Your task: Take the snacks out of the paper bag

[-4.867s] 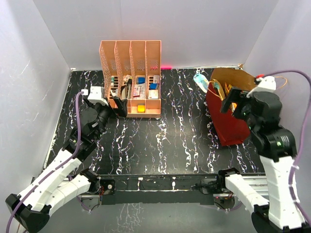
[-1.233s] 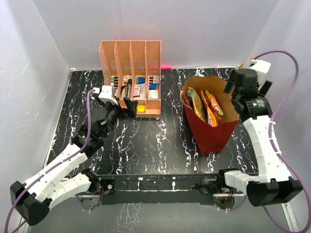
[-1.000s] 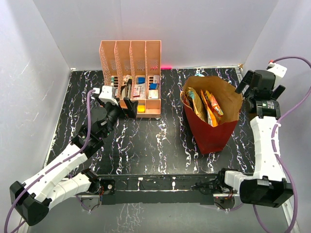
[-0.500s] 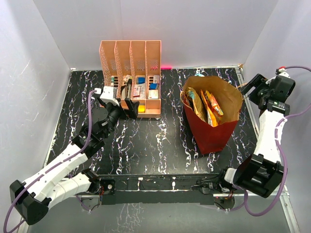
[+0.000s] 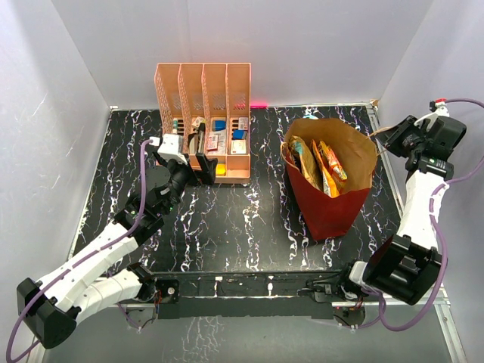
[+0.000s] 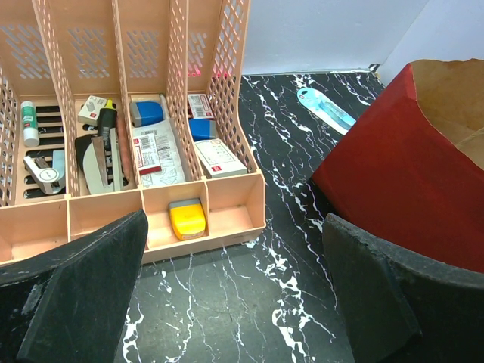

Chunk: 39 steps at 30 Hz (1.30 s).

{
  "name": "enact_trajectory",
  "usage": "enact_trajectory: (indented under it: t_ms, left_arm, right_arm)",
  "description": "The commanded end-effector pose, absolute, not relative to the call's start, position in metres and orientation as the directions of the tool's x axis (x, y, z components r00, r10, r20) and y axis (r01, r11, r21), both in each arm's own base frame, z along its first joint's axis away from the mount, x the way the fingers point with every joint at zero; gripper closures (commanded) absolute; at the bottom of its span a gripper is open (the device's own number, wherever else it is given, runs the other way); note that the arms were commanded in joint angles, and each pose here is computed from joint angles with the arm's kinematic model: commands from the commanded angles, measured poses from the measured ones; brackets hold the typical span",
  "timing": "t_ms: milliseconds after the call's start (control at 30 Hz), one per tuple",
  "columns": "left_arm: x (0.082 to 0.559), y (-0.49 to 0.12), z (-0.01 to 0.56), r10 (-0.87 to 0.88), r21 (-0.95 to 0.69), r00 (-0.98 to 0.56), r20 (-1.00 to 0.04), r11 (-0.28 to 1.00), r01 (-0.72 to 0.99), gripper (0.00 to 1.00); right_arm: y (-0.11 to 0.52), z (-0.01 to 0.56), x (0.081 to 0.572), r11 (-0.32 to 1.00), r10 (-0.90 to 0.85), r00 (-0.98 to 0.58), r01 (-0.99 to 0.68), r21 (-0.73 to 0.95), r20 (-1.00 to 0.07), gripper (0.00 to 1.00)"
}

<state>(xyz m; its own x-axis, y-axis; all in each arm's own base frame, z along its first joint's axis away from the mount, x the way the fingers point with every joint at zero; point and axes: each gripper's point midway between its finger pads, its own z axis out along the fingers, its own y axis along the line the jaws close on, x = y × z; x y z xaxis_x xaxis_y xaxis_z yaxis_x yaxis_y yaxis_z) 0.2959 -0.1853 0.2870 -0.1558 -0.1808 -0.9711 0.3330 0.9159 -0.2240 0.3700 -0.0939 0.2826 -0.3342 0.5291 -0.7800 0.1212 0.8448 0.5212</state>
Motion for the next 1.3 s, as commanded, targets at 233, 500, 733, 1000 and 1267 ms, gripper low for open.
enact_trajectory:
  t_ms: [233, 500, 733, 1000, 1267]
  left_arm:
    - [0.296, -0.189, 0.306, -0.208, -0.239, -0.125, -0.97, 0.905, 0.351, 0.02]
    - [0.295, -0.189, 0.308, -0.215, -0.244, -0.121, -0.969, 0.903, 0.354, 0.02]
    - [0.294, -0.189, 0.308, -0.217, -0.247, -0.124, -0.968, 0.901, 0.357, 0.02]
    - [0.295, -0.191, 0.306, -0.213, -0.245, -0.128, -0.969, 0.901, 0.357, 0.02]
    - [0.294, -0.192, 0.305, -0.211, -0.245, -0.132, -0.969, 0.9, 0.361, 0.02]
  right_arm:
    - [-0.088, 0.366, 0.372, 0.885, 0.452, -0.213, -0.01, 0.465, -0.866, 0.92]
    - [-0.083, 0.383, 0.373, 0.893, 0.422, -0.227, -0.065, 0.446, -0.878, 0.92]
    - [-0.083, 0.408, 0.375, 0.905, 0.391, -0.22, -0.087, 0.418, -0.893, 0.93]
    - [-0.081, 0.43, 0.38, 0.908, 0.373, -0.214, -0.117, 0.403, -0.903, 0.93]
    - [-0.034, 0.409, 0.377, 0.846, 0.377, -0.313, -0.266, 0.462, -0.871, 0.92]
